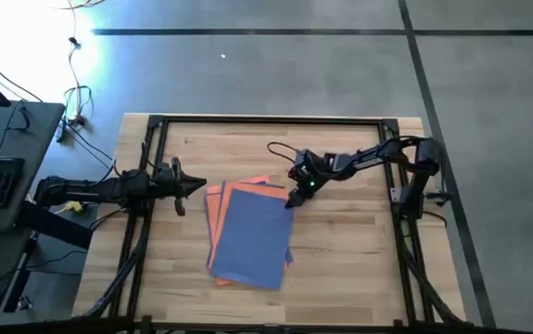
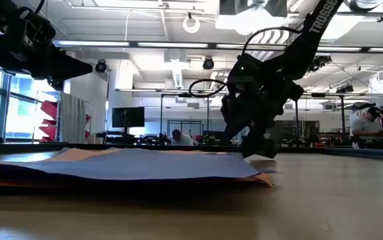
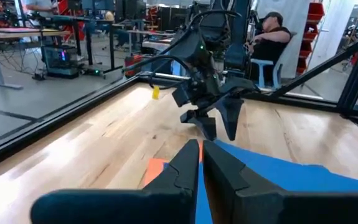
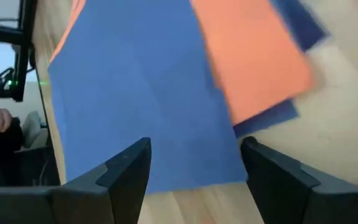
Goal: Organize paper
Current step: Put the blue paper to the top right of the table
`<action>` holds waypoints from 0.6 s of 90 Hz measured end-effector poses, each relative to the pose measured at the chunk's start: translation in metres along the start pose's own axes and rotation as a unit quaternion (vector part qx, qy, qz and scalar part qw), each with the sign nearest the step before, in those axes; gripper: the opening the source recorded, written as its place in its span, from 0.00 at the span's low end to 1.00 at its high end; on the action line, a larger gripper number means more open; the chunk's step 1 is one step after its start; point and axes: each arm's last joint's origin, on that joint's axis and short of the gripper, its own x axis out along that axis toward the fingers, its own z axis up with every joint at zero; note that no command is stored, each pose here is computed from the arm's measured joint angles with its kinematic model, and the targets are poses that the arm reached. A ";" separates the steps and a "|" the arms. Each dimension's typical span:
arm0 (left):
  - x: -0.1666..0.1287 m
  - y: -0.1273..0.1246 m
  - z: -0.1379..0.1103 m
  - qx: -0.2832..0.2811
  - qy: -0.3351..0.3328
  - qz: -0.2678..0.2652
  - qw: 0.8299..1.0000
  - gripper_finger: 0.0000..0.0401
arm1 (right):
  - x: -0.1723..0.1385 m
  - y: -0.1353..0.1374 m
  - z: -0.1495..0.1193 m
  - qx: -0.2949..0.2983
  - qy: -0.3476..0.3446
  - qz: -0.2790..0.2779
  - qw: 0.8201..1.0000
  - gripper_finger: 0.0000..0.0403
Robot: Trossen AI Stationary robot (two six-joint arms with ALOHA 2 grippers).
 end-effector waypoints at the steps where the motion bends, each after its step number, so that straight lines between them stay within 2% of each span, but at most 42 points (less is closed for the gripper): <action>1: 0.000 0.000 0.000 0.000 0.000 0.000 1.000 0.00 | 0.000 0.000 0.000 -0.001 0.000 0.000 1.000 0.57; 14: 0.000 0.000 0.000 0.000 0.000 0.000 1.000 0.00 | 0.001 -0.001 0.000 -0.010 0.000 -0.003 1.000 0.57; 23: 0.000 0.000 0.000 0.000 0.000 0.000 1.000 0.00 | 0.001 -0.002 -0.001 -0.016 0.000 -0.008 1.000 0.53; 31: 0.000 0.000 0.000 0.000 0.000 0.000 1.000 0.00 | 0.002 -0.001 -0.002 -0.027 -0.001 -0.016 1.000 0.45; 54: 0.000 0.000 0.000 0.000 0.000 0.000 1.000 0.00 | 0.003 -0.003 -0.002 -0.055 -0.009 -0.038 0.998 0.13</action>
